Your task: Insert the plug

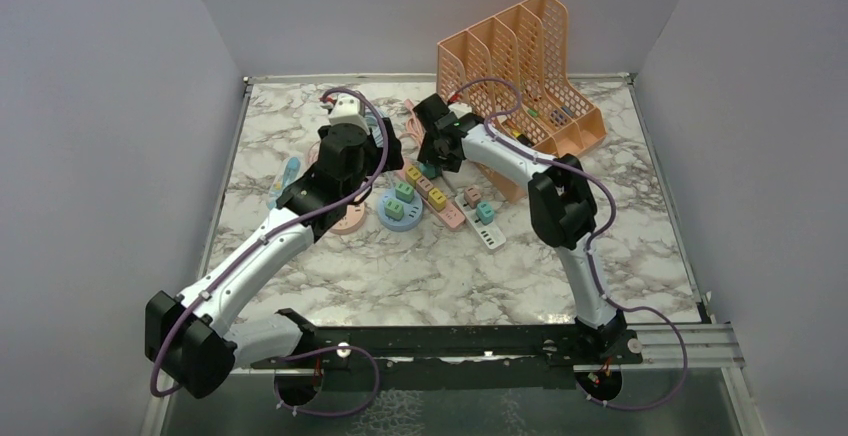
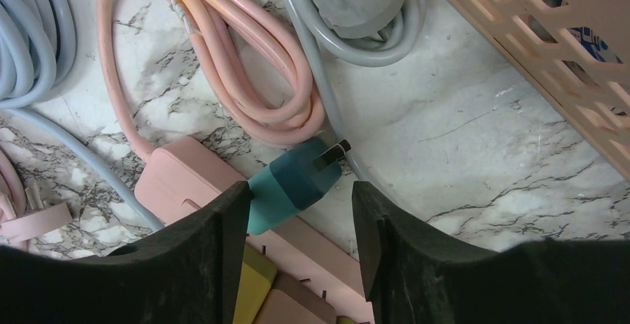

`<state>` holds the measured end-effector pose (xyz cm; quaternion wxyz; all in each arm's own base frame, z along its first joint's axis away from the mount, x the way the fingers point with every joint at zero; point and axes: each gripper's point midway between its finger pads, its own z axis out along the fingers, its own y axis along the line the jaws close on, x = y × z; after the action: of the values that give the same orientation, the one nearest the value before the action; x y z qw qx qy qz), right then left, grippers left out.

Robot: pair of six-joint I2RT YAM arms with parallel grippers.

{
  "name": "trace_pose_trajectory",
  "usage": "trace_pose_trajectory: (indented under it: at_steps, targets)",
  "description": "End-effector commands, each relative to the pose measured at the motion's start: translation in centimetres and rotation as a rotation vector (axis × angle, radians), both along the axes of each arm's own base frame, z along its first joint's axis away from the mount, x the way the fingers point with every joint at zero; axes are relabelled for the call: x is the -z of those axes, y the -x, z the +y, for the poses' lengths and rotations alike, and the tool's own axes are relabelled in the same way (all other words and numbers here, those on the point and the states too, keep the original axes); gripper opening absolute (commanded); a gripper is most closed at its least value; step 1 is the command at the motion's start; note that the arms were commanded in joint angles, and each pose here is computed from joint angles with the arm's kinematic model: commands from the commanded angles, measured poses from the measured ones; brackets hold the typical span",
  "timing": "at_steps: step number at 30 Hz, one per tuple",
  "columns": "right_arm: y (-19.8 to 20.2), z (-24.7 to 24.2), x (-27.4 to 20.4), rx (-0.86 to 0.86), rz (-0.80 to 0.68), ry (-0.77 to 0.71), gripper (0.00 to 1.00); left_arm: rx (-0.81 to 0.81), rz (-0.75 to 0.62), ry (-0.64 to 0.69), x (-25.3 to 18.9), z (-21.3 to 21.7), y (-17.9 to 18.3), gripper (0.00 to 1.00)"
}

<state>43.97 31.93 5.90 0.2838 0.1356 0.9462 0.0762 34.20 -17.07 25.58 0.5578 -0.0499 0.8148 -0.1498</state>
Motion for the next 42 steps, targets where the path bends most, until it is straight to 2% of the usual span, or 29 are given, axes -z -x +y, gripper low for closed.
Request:
trace_pose_trajectory:
  at_steps: [1,7,12,19,23,29,33,38,42]
  targets:
    - [0.3,0.2,2.8,-0.053,0.052,0.028,0.55,-0.023,-0.062,-0.003,-1.5,0.4,-1.1,0.88]
    - [-0.5,1.1,2.9,-0.064,0.043,-0.001,0.60,-0.016,-0.043,-0.031,-1.0,0.4,-1.6,0.88]
    - [-0.8,1.5,3.1,-0.086,0.042,0.001,0.59,-0.024,-0.035,-0.042,-0.8,0.9,-1.7,0.88]
    - [-1.1,1.2,1.7,-0.100,0.011,-0.005,0.39,-0.024,-0.034,-0.030,-0.9,1.0,-2.0,0.88]
    - [-1.9,0.3,-0.5,-0.088,-0.051,-0.013,0.36,0.011,-0.019,-0.018,-0.4,0.4,-1.7,0.88]
    - [-2.3,-0.9,-5.2,-0.112,-0.144,-0.064,0.35,0.089,0.032,0.027,0.8,-1.0,-0.5,0.88]
    - [-1.0,-1.2,-7.9,-0.185,-0.183,-0.153,0.35,0.156,0.065,0.064,1.3,-2.1,0.4,0.88]
    - [2.4,-1.0,-9.9,-0.284,-0.179,-0.275,0.35,0.285,0.097,0.109,1.6,-4.1,1.9,0.87]
    - [5.8,-0.8,-11.1,-0.258,-0.097,-0.405,0.36,0.398,0.129,0.142,2.6,-5.7,3.4,0.84]
